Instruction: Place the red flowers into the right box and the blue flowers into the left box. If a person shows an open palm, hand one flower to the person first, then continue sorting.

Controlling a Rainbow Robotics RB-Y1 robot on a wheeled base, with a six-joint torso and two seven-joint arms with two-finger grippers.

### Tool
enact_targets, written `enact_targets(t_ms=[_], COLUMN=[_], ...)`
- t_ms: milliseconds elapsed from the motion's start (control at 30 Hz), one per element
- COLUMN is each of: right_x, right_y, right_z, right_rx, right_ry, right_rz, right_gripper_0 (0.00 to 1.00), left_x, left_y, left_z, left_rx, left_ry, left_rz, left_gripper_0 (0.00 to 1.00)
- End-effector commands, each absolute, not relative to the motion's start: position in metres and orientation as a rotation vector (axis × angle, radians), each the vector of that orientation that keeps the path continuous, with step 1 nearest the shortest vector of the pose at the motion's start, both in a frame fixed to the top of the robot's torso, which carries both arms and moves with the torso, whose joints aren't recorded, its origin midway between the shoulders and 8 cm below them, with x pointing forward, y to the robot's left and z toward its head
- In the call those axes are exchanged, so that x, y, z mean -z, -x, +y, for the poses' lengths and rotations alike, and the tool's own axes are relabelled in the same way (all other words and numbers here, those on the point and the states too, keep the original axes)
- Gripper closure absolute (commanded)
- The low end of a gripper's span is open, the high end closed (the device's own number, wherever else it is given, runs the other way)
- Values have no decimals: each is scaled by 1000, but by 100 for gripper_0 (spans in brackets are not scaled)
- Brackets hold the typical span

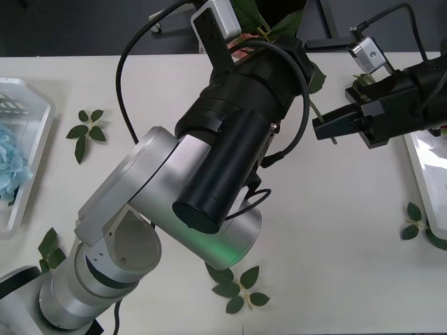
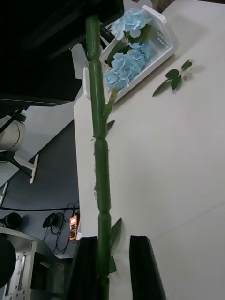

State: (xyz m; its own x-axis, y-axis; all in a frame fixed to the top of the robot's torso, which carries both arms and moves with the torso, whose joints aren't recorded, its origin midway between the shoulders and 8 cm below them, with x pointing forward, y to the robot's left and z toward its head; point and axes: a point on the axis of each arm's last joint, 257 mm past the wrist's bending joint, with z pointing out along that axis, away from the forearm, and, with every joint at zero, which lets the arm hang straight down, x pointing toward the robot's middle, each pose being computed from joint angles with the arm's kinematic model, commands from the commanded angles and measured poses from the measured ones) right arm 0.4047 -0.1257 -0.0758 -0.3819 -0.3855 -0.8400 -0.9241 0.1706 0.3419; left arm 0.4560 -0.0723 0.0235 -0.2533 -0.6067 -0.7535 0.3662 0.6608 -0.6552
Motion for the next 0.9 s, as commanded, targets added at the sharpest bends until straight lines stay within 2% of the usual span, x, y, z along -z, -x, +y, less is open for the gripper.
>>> enact_targets(t_ms=[33, 433, 467, 500, 533, 567, 600, 900], right_x=[65, 65, 65, 65, 65, 65, 64, 65], right_y=[-402, -405, -405, -406, -406, -406, -406, -409], right_z=[-118, -118, -118, -118, -118, -118, -118, -121], right_rx=[-1171, -1168, -1167, -1166, -1165, -1165, -1164, -1156], right_ry=[1249, 1235, 1232, 1231, 1229, 1228, 1227, 1218], right_rz=[1819, 1825, 1824, 1824, 1823, 1826, 1825, 1832], right_gripper_0=[100, 100, 100, 100, 100, 100, 100, 100], left_x=[-58, -58, -58, -58, -58, -58, -58, -58], left_y=[-437, -437, -437, -437, -437, -437, -437, -437], left_z=[-91, -91, -91, -91, -91, -91, -91, -91], left_rx=[983, 983, 983, 983, 983, 983, 983, 983], left_ry=[139, 139, 139, 139, 139, 139, 139, 139], left_rz=[1507, 1507, 1507, 1507, 1507, 1507, 1507, 1507], left_gripper_0=[100, 99, 68, 42, 30, 3, 0, 0])
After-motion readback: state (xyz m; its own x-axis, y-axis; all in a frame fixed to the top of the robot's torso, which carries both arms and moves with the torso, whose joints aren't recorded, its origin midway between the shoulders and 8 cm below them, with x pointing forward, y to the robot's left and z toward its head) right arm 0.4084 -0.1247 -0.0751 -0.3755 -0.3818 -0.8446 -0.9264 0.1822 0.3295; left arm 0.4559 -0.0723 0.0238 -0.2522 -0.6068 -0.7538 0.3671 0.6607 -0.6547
